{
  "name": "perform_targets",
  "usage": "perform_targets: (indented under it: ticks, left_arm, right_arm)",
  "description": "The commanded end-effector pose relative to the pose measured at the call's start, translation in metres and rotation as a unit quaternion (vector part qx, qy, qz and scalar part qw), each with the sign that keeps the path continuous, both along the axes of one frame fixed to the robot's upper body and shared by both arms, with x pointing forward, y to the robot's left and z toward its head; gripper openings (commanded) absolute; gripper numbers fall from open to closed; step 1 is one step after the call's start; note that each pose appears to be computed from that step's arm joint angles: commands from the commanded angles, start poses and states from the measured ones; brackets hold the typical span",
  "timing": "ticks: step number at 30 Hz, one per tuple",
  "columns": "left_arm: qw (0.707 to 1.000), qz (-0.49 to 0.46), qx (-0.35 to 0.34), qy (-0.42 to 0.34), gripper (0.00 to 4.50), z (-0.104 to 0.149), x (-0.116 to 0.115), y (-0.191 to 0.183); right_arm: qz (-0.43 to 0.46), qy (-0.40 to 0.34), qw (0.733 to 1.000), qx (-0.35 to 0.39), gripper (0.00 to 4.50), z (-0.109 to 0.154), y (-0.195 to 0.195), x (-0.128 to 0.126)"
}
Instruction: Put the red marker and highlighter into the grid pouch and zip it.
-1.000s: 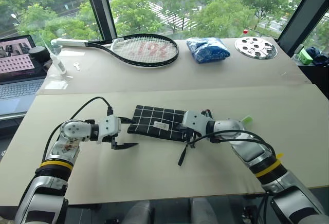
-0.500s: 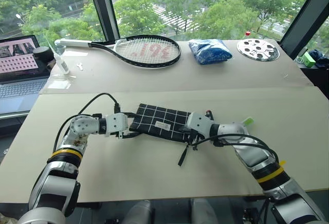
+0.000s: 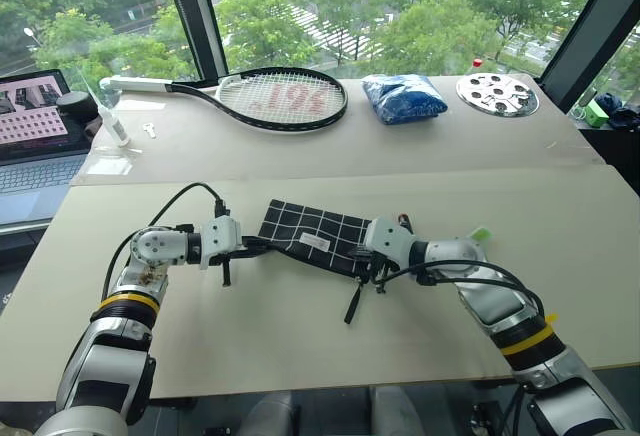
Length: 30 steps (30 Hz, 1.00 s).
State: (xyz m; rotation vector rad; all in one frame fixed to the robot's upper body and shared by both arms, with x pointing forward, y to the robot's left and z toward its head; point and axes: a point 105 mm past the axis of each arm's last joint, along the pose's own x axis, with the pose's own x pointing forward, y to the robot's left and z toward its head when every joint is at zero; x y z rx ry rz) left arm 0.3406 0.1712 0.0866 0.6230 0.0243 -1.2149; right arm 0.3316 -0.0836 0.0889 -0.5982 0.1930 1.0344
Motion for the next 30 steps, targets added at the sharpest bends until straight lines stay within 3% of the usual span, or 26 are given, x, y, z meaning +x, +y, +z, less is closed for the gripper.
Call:
perform_targets:
  ticks: [1, 8, 12, 19, 26, 30]
  left_arm:
    - [1.0, 0.023, -0.018, 0.004, 0.0, 0.013, 0.002, 0.005]
    - [0.997, 0.06, -0.039, 0.008, 0.0, 0.015, 0.001, 0.007]
    - [0.987, 0.119, -0.108, 0.009, 0.0, 0.028, 0.009, 0.003]
    - [0.953, 0.203, -0.222, 0.042, 0.0, 0.051, 0.021, -0.009]
    - [0.957, 0.204, -0.2, 0.052, 0.0, 0.047, 0.023, -0.019]
    - [0.958, 0.203, -0.197, 0.056, 0.0, 0.045, 0.023, -0.023]
  right_arm:
    - [-0.103, -0.067, 0.985, 0.122, 0.59, 0.063, -0.024, 0.037]
    - [-0.15, -0.084, 0.974, 0.146, 2.82, 0.094, -0.051, 0.042]
    - [-0.218, -0.053, 0.959, 0.173, 4.23, 0.096, -0.083, 0.042]
    - [-0.248, -0.039, 0.954, 0.165, 4.23, 0.092, -0.099, 0.028]
    - [-0.227, -0.031, 0.955, 0.189, 4.23, 0.099, -0.067, 0.03]
    - [-0.209, -0.015, 0.961, 0.18, 4.23, 0.082, -0.039, 0.028]
